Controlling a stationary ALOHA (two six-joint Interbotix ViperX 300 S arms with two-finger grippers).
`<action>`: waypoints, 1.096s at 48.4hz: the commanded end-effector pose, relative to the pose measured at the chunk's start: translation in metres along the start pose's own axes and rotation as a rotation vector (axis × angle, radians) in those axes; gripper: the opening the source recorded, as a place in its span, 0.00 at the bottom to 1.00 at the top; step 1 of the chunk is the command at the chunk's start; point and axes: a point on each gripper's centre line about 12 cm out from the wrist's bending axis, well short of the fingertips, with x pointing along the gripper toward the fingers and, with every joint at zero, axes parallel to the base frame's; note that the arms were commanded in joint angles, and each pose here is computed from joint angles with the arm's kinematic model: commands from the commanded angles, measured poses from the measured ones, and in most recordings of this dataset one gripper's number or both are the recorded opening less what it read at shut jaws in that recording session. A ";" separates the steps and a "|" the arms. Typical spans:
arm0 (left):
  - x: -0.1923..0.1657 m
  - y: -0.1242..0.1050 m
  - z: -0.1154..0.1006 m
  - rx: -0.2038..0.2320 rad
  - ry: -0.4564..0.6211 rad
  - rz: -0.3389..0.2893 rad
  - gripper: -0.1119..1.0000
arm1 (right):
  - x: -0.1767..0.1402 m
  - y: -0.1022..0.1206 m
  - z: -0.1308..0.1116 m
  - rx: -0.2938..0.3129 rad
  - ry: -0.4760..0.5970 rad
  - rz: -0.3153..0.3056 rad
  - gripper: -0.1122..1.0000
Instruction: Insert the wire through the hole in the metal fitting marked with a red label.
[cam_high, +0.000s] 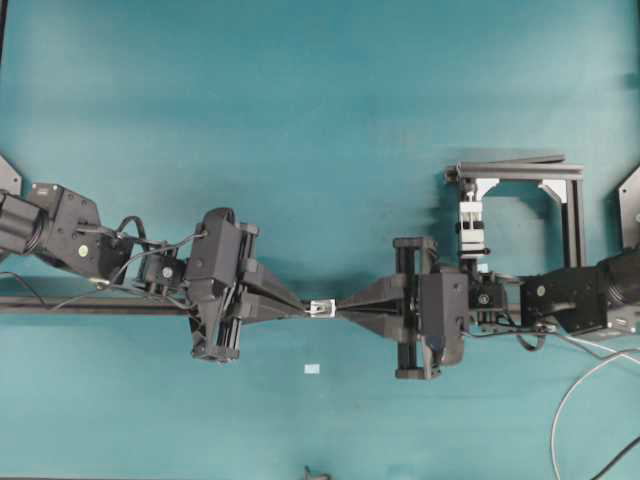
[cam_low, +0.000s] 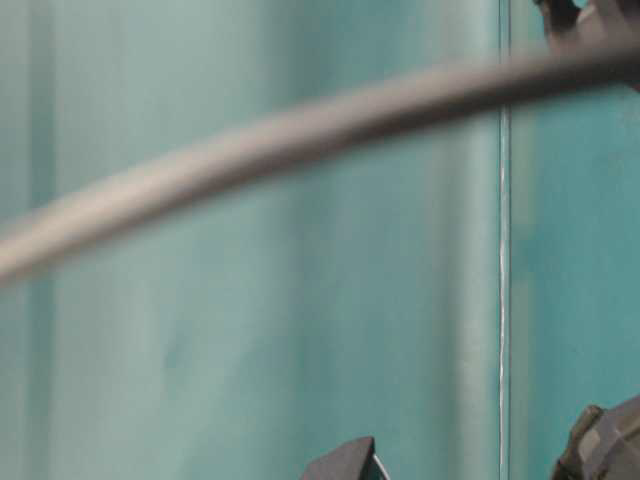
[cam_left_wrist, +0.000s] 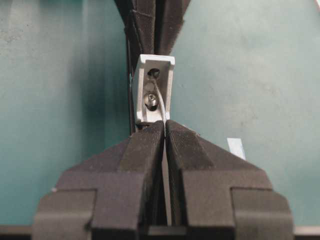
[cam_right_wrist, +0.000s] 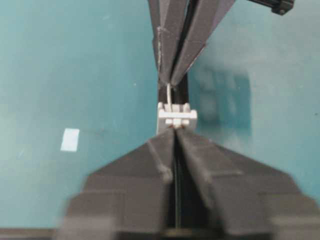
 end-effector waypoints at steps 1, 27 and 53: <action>-0.001 -0.004 0.013 0.003 -0.039 -0.014 0.01 | -0.001 0.005 0.017 0.016 -0.047 0.016 0.46; -0.058 -0.008 0.009 0.011 0.002 -0.027 0.01 | -0.008 0.004 0.016 0.013 -0.032 0.021 0.91; -0.097 -0.011 -0.011 0.031 0.067 -0.051 0.01 | -0.008 0.005 0.017 0.013 -0.035 0.023 0.90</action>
